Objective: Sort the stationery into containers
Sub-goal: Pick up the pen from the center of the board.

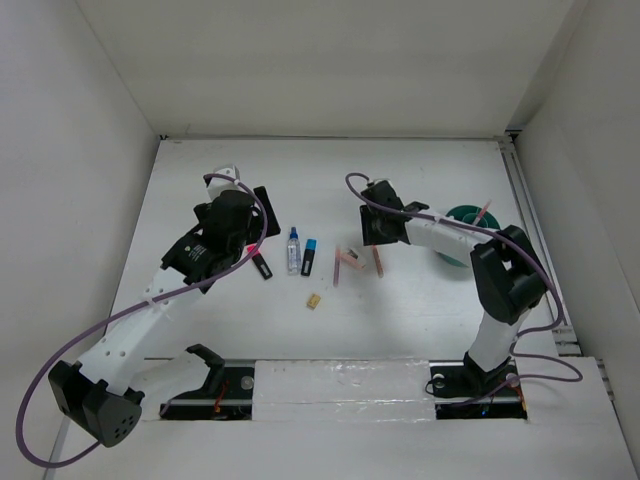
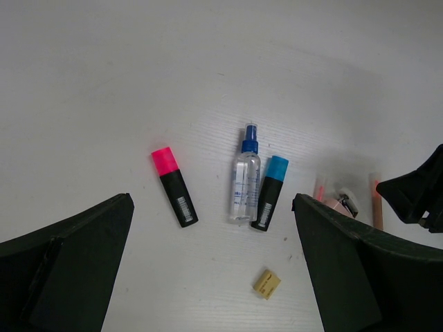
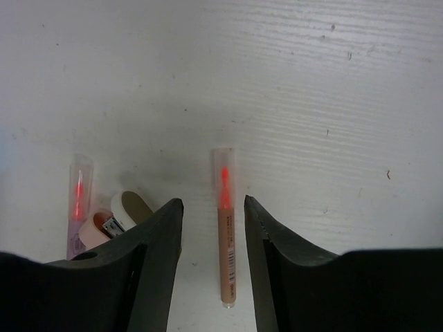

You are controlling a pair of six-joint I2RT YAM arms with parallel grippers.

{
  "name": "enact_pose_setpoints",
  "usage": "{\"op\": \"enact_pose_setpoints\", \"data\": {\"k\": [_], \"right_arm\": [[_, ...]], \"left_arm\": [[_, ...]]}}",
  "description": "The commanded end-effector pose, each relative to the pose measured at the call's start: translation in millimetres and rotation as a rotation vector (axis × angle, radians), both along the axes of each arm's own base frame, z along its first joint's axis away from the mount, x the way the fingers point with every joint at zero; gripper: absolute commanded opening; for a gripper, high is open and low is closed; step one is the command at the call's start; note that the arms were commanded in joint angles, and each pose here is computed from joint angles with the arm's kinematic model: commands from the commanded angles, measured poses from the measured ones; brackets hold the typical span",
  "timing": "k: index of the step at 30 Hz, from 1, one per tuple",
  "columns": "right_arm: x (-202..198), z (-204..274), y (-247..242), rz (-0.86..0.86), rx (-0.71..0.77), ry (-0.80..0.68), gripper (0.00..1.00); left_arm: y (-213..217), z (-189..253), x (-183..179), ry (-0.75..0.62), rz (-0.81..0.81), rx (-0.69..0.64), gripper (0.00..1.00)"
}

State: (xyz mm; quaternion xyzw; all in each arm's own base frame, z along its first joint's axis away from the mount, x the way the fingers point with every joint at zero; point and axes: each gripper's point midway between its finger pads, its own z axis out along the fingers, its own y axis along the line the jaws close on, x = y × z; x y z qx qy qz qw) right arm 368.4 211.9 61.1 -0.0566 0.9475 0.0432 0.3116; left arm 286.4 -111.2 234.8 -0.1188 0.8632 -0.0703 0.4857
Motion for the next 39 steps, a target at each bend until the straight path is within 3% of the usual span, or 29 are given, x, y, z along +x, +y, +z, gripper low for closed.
{"op": "enact_pose_setpoints", "data": {"k": [1, 22, 29, 39], "right_arm": [[-4.0, -3.6, 4.8, 0.0, 0.014, 0.007, 0.47], [-18.2, -33.2, 0.3, -0.005, -0.013, 0.095, 0.44], [-23.2, -43.9, -1.0, -0.001, -0.023, 0.124, 0.33], [-34.2, -56.4, -5.0, 0.016, -0.036, 0.164, 0.04]], "left_arm": [[2.9, 5.2, 2.0, -0.014, 0.019, -0.006, 1.0], [2.0, 7.5, 0.6, -0.019, 0.011, -0.016, 1.0], [2.0, 7.5, 0.6, -0.019, 0.011, -0.016, 1.0], [2.0, 7.5, 0.6, -0.019, 0.011, -0.016, 1.0]]}}
